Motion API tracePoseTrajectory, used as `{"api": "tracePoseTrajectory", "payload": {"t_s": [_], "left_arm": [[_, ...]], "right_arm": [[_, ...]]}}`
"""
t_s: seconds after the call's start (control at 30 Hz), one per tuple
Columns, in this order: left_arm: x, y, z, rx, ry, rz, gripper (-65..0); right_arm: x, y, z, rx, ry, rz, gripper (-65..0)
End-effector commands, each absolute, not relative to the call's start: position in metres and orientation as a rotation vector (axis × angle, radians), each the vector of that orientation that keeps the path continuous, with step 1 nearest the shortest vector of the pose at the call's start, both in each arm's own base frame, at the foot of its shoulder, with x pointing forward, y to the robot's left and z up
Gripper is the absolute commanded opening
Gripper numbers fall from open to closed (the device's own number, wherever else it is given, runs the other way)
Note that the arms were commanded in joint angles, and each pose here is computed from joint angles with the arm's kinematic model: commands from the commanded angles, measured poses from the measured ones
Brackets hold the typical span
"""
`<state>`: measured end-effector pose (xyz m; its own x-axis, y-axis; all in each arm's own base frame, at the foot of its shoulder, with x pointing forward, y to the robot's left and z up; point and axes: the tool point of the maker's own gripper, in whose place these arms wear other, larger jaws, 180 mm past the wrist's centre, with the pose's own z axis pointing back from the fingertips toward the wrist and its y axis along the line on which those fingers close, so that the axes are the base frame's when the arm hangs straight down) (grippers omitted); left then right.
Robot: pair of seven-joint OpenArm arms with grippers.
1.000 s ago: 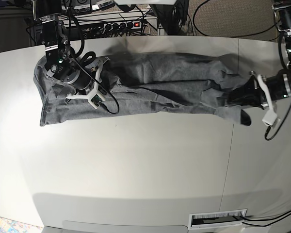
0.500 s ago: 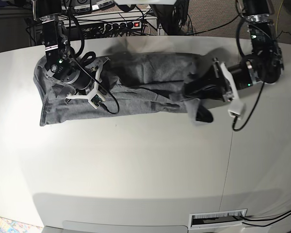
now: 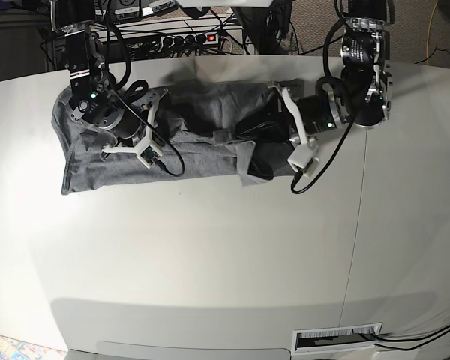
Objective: Fold the T-shirt properly
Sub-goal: 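Grasp the strip's middle with the left gripper and fold it toward the right gripper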
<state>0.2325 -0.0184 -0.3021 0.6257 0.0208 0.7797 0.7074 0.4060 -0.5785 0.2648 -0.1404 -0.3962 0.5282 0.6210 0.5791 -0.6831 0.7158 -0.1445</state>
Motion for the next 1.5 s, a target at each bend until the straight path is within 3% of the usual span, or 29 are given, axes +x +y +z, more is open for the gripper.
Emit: {"api": "tracePoseTrajectory", "payload": {"t_s": [0.0,0.1,0.27,0.43,0.63,0.7,0.8,0.83,1.1,1.3,1.47], "left_arm": [[0.237,-0.021,-0.286,-1.115,-0.858,-0.503,-63.9],[0.234,-0.023,-0.288,-1.119,-0.848,-0.506,-57.6],[0.233,-0.023,-0.289,-1.115,-0.839,-0.512,-39.2],[0.23,-0.022,-0.294,-1.1,-0.809,-0.531,-38.4],[0.23,-0.009,-0.301,-1.056,-0.788,-0.555,-43.0],[0.23,-0.003,-0.304,-1.037,-0.781,-0.567,-48.7],[0.231,0.004,-0.305,-1.019,-0.782,-0.574,-63.7],[0.232,0.005,-0.304,-1.019,-0.79,-0.57,-65.0],[0.242,-0.002,-0.295,-1.032,-0.864,-0.532,-65.0],[0.254,-0.009,-0.312,-0.928,-0.898,-0.517,-65.0],[0.254,-0.009,-0.353,-0.858,-0.832,-0.503,-65.0]], "right_arm": [[0.265,-0.151,-0.397,0.057,-0.617,0.794,-64.2],[0.265,-0.151,-0.397,0.057,-0.616,0.794,-64.2],[0.266,-0.151,-0.396,0.06,-0.623,0.794,-64.2],[0.267,-0.149,-0.395,0.065,-0.635,0.794,-64.2],[0.269,-0.156,-0.394,0.046,-0.634,0.784,-64.2],[0.272,-0.163,-0.387,0.023,-0.645,0.767,-64.2],[0.282,-0.174,-0.36,-0.028,-0.705,0.743,-64.2],[0.285,-0.178,-0.349,-0.043,-0.727,0.731,-64.2],[0.292,-0.202,-0.297,0.034,-0.868,0.556,-64.2],[0.291,-0.24,-0.288,-0.048,-0.86,0.466,-64.2],[0.287,-0.28,-0.272,-0.147,-0.86,0.432,-64.2]]}}
